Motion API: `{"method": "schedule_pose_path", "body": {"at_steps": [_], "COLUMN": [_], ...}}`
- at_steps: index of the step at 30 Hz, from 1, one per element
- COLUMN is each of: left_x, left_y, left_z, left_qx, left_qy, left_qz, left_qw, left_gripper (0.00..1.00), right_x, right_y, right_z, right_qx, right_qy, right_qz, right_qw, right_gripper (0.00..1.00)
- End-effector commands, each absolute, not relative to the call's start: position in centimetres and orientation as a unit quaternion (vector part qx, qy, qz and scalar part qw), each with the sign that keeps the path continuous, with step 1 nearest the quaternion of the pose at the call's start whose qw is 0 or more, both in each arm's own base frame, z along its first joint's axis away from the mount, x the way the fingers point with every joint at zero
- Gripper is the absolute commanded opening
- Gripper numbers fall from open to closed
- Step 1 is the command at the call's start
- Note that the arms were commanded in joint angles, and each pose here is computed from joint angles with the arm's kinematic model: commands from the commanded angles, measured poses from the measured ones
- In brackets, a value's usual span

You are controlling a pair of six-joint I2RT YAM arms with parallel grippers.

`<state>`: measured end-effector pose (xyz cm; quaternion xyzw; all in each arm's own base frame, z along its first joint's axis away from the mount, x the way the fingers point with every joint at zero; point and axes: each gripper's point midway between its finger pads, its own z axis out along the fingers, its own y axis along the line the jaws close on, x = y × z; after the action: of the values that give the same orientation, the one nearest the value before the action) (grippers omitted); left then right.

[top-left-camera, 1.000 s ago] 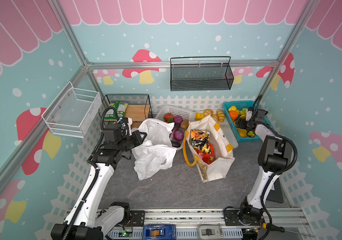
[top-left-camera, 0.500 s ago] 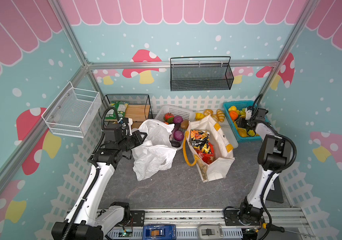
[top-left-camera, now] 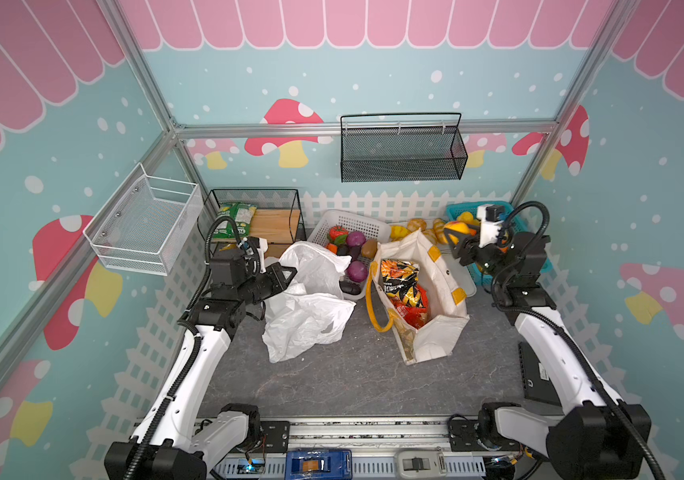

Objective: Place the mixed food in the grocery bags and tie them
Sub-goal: 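Carry the mango into the open white bag held by the left gripper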

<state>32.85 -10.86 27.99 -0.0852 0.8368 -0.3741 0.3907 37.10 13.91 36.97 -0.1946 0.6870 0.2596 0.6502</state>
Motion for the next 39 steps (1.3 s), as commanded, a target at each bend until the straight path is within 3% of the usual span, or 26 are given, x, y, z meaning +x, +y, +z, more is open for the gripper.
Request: {"method": "schedule_pose_path", "body": {"at_steps": [1, 6, 9, 21, 29, 34, 39], "left_x": [32.8, 32.6, 32.4, 31.2, 30.0, 29.3, 29.2], "left_y": [-11.8, -12.1, -12.2, -14.2, -16.1, -17.5, -18.5], "left_z": [28.2, 28.7, 28.6, 28.7, 29.5, 29.6, 29.5], "left_qx": [-0.068, -0.065, -0.063, -0.021, -0.043, -0.057, -0.068], "left_qy": [0.830, 0.825, 0.825, 0.824, 0.803, 0.781, 0.761], "left_qz": [-0.397, -0.409, -0.411, -0.439, -0.503, -0.551, -0.587], "left_qw": [0.386, 0.384, 0.381, 0.359, 0.317, 0.288, 0.267], "left_gripper": [0.00, 0.00, 0.00, 0.00, 0.00, 0.00, 0.00], "right_x": [31.7, 24.7, 22.9, 29.2, 32.3, 30.8, 29.8], "right_y": [21.1, 30.5, 34.5, 41.2, 39.8, 41.2, 42.4], "right_z": [38.4, 36.0, 35.2, 29.2, 24.2, 22.8, 21.0], "right_qx": [-0.318, -0.481, -0.532, -0.532, -0.472, -0.477, -0.464], "right_qy": [0.618, 0.548, 0.522, 0.597, 0.659, 0.652, 0.664], "right_qz": [0.335, 0.352, 0.353, 0.305, 0.236, 0.298, 0.348], "right_qw": [0.636, 0.587, 0.565, 0.517, 0.536, 0.509, 0.473], "right_gripper": [0.44, 0.45, 0.45, 0.42, 0.42, 0.43, 0.51]}}
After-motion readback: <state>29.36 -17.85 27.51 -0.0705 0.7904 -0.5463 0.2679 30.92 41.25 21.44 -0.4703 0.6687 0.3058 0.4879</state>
